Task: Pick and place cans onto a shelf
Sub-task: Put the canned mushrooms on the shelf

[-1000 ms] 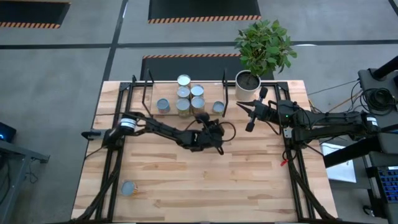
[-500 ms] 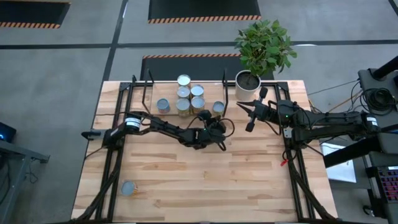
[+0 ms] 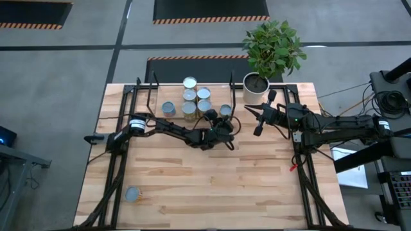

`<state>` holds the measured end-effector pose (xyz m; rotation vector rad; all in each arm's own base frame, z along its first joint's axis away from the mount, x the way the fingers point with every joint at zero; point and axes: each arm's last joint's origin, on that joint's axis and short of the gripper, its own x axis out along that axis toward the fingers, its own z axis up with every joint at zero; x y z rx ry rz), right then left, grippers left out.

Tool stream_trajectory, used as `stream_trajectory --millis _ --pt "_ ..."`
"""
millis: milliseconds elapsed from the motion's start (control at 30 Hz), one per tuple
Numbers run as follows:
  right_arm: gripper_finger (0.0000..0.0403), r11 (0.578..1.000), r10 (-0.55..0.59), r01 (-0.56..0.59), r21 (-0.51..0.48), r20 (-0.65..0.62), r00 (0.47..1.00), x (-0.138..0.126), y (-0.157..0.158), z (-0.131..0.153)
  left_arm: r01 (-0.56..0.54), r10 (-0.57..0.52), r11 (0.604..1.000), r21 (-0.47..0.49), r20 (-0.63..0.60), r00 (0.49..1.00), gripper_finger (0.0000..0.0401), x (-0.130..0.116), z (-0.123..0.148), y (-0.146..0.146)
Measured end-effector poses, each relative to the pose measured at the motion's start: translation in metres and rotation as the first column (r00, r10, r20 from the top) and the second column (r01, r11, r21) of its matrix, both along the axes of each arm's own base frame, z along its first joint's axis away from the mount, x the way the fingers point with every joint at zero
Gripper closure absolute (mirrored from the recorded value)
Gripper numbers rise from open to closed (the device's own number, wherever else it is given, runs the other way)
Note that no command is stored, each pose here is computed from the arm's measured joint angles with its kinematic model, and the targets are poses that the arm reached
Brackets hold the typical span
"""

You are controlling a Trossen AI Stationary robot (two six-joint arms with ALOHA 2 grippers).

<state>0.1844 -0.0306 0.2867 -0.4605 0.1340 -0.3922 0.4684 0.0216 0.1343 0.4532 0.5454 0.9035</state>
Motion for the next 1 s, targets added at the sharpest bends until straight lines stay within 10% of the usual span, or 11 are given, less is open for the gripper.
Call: stream_trajectory --millis 1000 --pt "0.039 1.0 0.0 0.0 -0.001 0.0 1.0 0.0 0.0 0.0 0.014 -0.006 0.996 -0.093 0.091 0.996 0.0401 0.001 -0.002 0.012"
